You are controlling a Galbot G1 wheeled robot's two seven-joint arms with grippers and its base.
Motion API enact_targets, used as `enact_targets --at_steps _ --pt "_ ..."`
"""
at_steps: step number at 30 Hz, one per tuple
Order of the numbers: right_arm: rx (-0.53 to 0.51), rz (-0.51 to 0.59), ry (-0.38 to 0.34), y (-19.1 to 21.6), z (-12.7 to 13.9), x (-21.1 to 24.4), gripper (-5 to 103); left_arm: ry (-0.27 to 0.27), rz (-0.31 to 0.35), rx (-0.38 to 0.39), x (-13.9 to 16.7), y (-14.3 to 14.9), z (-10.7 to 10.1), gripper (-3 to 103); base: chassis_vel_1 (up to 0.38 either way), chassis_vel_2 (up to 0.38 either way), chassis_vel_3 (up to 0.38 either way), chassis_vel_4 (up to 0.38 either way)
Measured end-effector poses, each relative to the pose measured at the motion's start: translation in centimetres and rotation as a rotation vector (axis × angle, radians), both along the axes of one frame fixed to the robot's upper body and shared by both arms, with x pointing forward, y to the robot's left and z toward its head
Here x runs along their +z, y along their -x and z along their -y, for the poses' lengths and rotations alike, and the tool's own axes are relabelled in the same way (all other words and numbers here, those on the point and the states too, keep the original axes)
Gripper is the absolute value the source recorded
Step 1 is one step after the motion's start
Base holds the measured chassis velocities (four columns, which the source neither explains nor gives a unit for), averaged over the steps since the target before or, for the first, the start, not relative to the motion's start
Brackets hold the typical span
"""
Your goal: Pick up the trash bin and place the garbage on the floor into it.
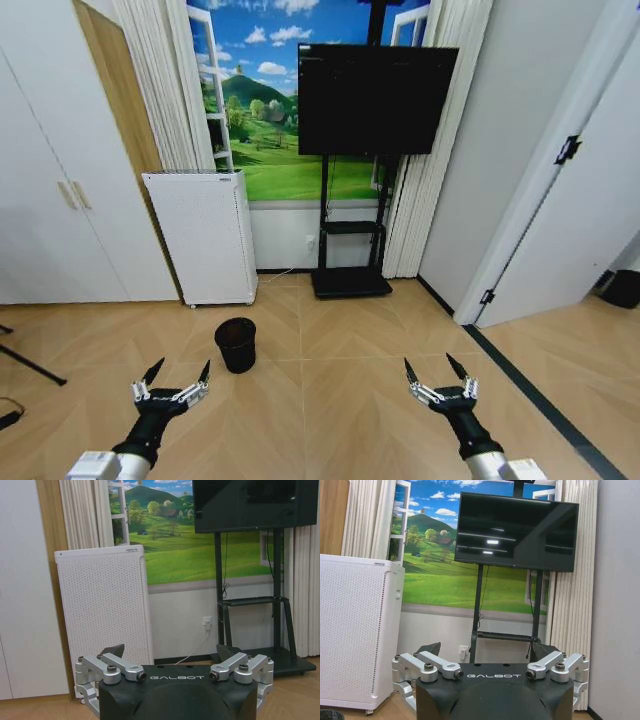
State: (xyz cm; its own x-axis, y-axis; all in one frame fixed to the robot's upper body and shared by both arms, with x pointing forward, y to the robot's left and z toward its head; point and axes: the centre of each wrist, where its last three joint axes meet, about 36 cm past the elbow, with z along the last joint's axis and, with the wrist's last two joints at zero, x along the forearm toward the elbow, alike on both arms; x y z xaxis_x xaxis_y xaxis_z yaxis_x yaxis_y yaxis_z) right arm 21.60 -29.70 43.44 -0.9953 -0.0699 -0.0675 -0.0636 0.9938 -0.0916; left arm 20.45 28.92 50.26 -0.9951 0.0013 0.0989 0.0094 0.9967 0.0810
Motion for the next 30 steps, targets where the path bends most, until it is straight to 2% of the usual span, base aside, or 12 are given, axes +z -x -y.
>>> enact_targets --at_steps 21,30 --pt "0.0 0.0 0.0 0.0 0.0 0.0 100 0.0 0.0 0.0 0.0 0.0 0.0 100 0.002 0.0 -0.003 0.0" --pt "0.0 0.0 0.0 0.0 0.0 0.0 100 0.0 0.0 0.0 0.0 0.0 0.0 100 0.118 -0.111 -0.096 0.119"
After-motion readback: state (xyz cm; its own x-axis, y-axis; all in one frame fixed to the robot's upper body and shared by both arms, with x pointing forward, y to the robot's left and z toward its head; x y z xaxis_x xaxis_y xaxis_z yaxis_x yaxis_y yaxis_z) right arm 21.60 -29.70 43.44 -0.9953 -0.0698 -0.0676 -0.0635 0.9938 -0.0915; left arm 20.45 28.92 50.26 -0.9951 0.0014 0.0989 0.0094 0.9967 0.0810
